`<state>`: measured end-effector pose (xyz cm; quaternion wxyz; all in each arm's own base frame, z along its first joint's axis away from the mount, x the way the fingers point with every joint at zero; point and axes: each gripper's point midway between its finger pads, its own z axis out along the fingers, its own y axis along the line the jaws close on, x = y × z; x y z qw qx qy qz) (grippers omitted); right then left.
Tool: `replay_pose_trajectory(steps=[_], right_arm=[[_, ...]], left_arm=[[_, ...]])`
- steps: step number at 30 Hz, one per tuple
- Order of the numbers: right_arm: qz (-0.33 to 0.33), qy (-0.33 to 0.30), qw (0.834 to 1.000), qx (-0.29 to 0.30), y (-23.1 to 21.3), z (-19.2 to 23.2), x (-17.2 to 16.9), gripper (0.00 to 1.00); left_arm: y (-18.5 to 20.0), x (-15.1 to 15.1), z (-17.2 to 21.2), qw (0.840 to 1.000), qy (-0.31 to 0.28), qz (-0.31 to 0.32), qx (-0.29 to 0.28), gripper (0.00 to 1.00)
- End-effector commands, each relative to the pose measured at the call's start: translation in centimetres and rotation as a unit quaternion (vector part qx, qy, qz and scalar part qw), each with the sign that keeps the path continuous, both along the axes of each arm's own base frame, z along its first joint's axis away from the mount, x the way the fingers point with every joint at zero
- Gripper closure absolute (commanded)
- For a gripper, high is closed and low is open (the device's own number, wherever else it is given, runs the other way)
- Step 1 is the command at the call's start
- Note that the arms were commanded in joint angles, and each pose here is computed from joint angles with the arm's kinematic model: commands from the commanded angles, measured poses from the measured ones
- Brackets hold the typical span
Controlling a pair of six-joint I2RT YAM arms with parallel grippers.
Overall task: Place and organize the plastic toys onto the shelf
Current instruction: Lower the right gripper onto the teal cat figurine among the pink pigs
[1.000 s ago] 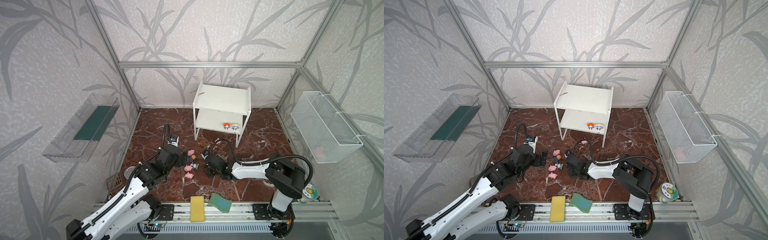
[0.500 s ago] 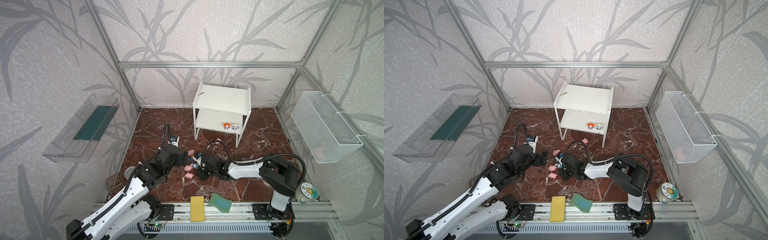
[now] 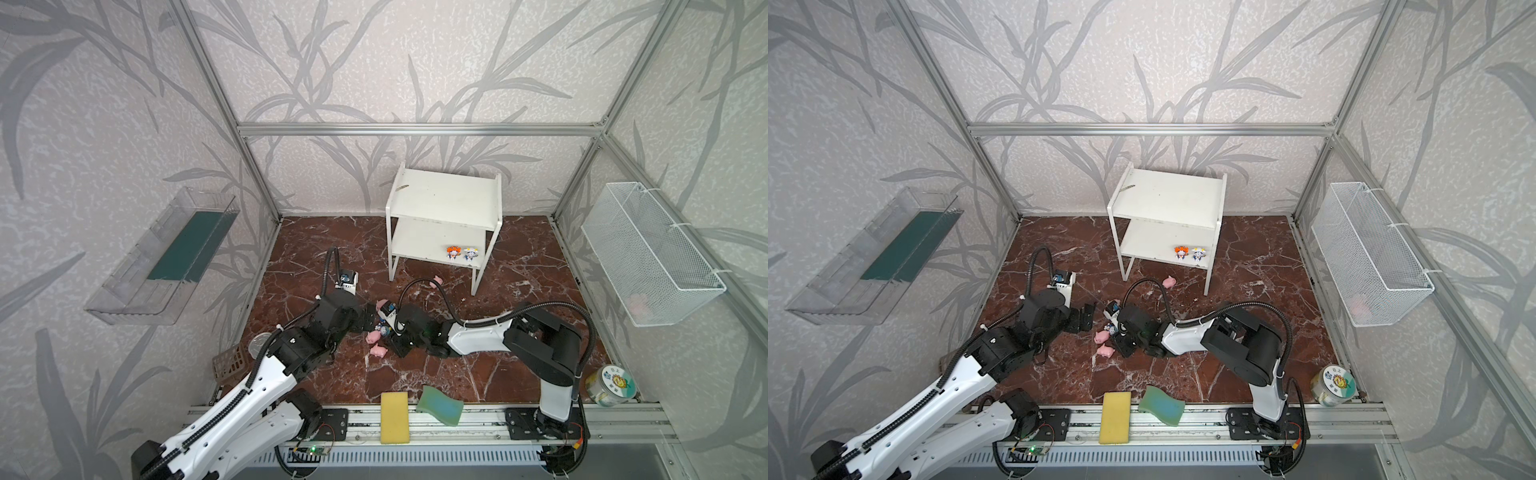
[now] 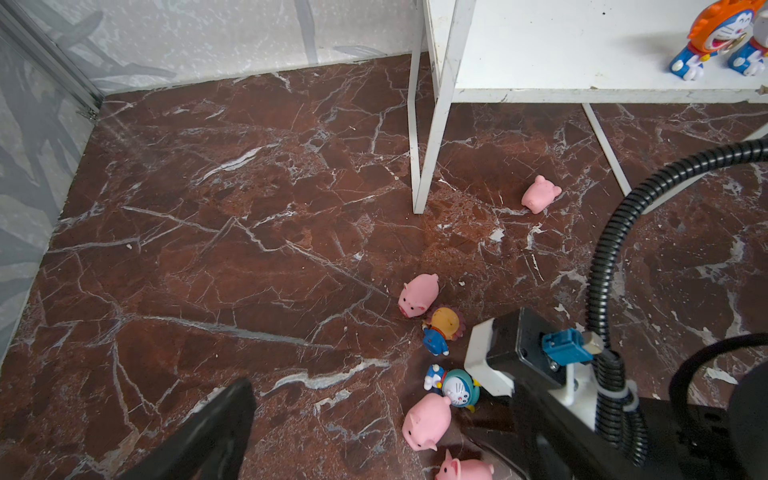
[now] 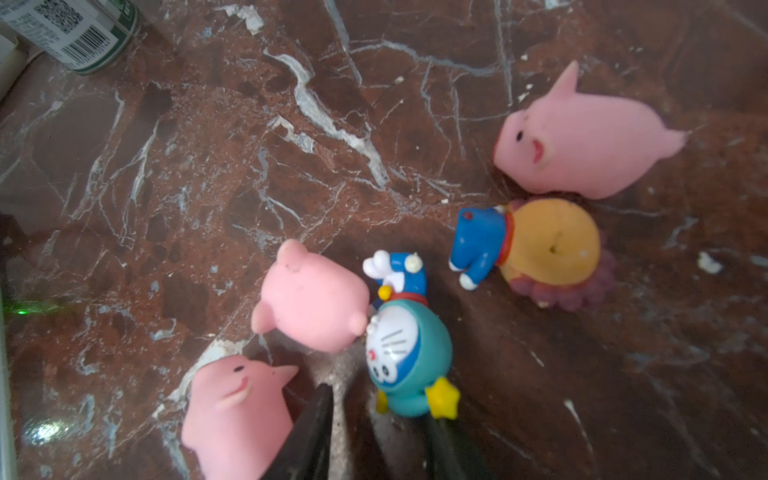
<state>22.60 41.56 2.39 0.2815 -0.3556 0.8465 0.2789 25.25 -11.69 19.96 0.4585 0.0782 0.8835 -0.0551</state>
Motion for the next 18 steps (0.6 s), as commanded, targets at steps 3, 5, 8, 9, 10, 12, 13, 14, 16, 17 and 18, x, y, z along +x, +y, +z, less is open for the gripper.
replay_pose_trajectory(steps=[3, 5, 8, 9, 10, 12, 13, 14, 16, 17, 18], right_arm=[[-0.017, 0.008, 1.000, -0.020, -2.0, -1.7, 1.1, 0.67], [-0.014, 0.005, 1.000, -0.011, -1.8, -1.6, 1.3, 0.69], [-0.002, 0.000, 1.000, 0.003, -1.2, -1.3, 1.4, 0.70], [0.000, -0.002, 1.000, 0.003, -1.2, -1.4, 1.4, 0.71], [0.003, -0.002, 1.000, 0.005, -1.1, -1.3, 1.4, 0.72], [0.010, -0.003, 1.000, 0.013, -0.9, -1.2, 1.4, 0.72], [0.015, -0.004, 1.000, 0.019, -0.8, -1.1, 1.4, 0.72], [0.021, -0.006, 0.999, 0.025, -0.7, -0.9, 1.2, 0.73], [0.028, -0.010, 0.999, 0.034, -0.6, -0.7, 1.1, 0.76], [0.030, -0.009, 0.999, 0.036, -0.5, -0.7, 1.1, 0.77], [0.031, -0.010, 0.999, 0.035, -0.5, -0.8, 1.1, 0.79]], left_arm=[[0.0, 0.1, -0.4, 1.000, 0.001, 0.002, 0.000, 0.03], [0.1, 0.0, -0.5, 1.000, 0.002, 0.003, 0.001, 0.03], [0.2, 0.0, -0.4, 1.000, 0.001, 0.004, 0.001, 0.03], [0.2, -0.1, -0.4, 1.000, 0.000, 0.005, 0.002, 0.03], [0.3, 0.0, -0.4, 1.000, 0.000, 0.005, 0.002, 0.03], [0.2, 0.0, -0.4, 1.000, 0.000, 0.005, 0.003, 0.03], [0.2, 0.0, -0.4, 1.000, 0.000, 0.004, 0.003, 0.03], [0.2, 0.0, -0.5, 1.000, 0.002, 0.004, 0.003, 0.03], [0.1, 0.0, -0.5, 1.000, 0.002, 0.003, 0.003, 0.03], [0.1, 0.0, -0.6, 1.000, 0.002, 0.003, 0.003, 0.03], [0.1, 0.1, -0.6, 1.000, 0.003, 0.002, 0.003, 0.03]])
